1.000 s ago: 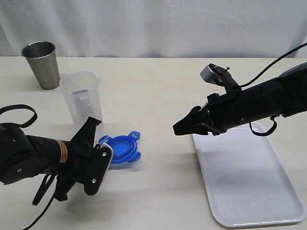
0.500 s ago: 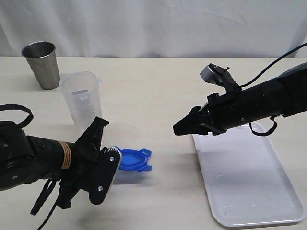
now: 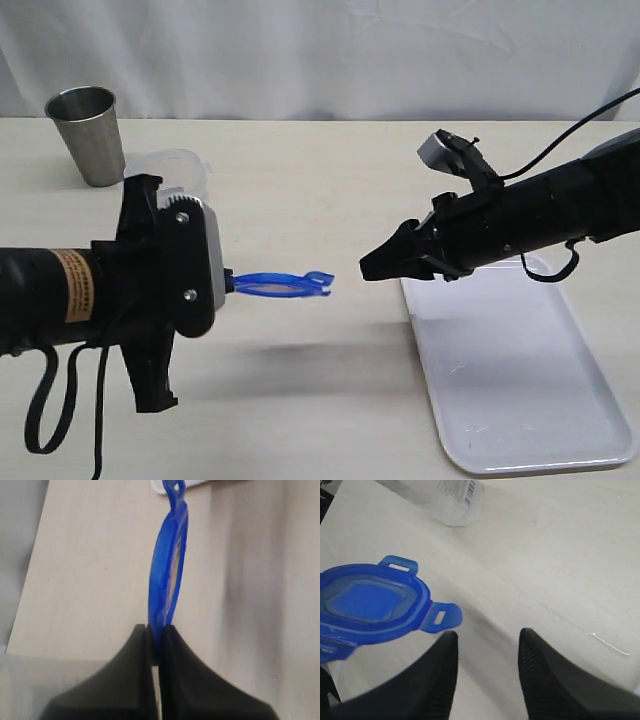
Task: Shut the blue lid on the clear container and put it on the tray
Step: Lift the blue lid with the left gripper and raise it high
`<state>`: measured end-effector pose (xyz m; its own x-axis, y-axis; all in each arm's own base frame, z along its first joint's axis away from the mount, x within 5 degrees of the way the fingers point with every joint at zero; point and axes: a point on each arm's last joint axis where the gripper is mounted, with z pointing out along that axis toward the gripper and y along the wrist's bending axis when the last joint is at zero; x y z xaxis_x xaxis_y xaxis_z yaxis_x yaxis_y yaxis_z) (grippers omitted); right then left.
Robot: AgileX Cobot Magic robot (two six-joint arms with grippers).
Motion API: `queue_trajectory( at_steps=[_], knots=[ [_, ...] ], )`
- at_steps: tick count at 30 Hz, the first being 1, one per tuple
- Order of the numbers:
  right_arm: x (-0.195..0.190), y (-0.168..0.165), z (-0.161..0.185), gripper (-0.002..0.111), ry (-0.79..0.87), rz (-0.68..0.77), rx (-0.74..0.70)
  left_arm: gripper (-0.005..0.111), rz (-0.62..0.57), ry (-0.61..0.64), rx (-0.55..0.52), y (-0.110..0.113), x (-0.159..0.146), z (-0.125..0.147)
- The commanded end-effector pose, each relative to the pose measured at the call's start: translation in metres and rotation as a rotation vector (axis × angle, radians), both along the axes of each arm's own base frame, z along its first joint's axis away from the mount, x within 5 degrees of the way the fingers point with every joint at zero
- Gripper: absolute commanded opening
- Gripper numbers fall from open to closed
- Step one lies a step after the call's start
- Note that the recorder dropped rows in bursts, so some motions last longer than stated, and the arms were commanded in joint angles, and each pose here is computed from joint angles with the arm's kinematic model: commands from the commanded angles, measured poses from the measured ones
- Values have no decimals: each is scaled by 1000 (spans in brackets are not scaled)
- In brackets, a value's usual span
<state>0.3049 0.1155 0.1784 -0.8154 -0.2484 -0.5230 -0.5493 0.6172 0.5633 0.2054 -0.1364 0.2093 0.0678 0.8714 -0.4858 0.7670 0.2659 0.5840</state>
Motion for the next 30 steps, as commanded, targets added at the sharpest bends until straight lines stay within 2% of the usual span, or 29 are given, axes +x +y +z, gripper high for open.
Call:
queue_trajectory(
  at_steps=[1, 6, 7, 10, 14, 16, 17, 20, 23, 25, 30],
  knots=[
    [-4, 0, 23, 39, -79, 11, 15, 0, 118, 50, -95, 6, -7, 18],
    [-11, -2, 54, 39, -181, -16, 37, 0, 230, 79, -267, 7, -9, 43],
    [-14, -2, 63, 39, -210, -19, 41, 0, 283, 104, -319, 8, -9, 55],
    [-18, -3, 74, 39, -233, -32, 53, 0, 339, 124, -364, 9, -7, 73],
    [-21, -3, 81, 39, -246, -36, 63, 0, 436, 114, -555, 8, 4, 111],
    [-21, -3, 81, 39, -238, -42, 66, 0, 563, 121, -667, 22, 15, 121],
    [-21, -3, 81, 39, -234, -46, 67, 0, 665, 134, -723, 36, 21, 121],
    [-21, -3, 81, 39, -234, -46, 67, 0, 865, 181, -813, 68, 35, 114],
    [-21, -3, 81, 39, -234, -46, 67, 0, 896, 184, -913, 79, 46, 115],
    [-21, -3, 81, 39, -234, -46, 67, 0, 868, 198, -938, 79, 50, 121],
    [-21, -3, 81, 39, -234, -49, 68, 0, 672, 320, -1002, 57, 58, 147]
  ],
)
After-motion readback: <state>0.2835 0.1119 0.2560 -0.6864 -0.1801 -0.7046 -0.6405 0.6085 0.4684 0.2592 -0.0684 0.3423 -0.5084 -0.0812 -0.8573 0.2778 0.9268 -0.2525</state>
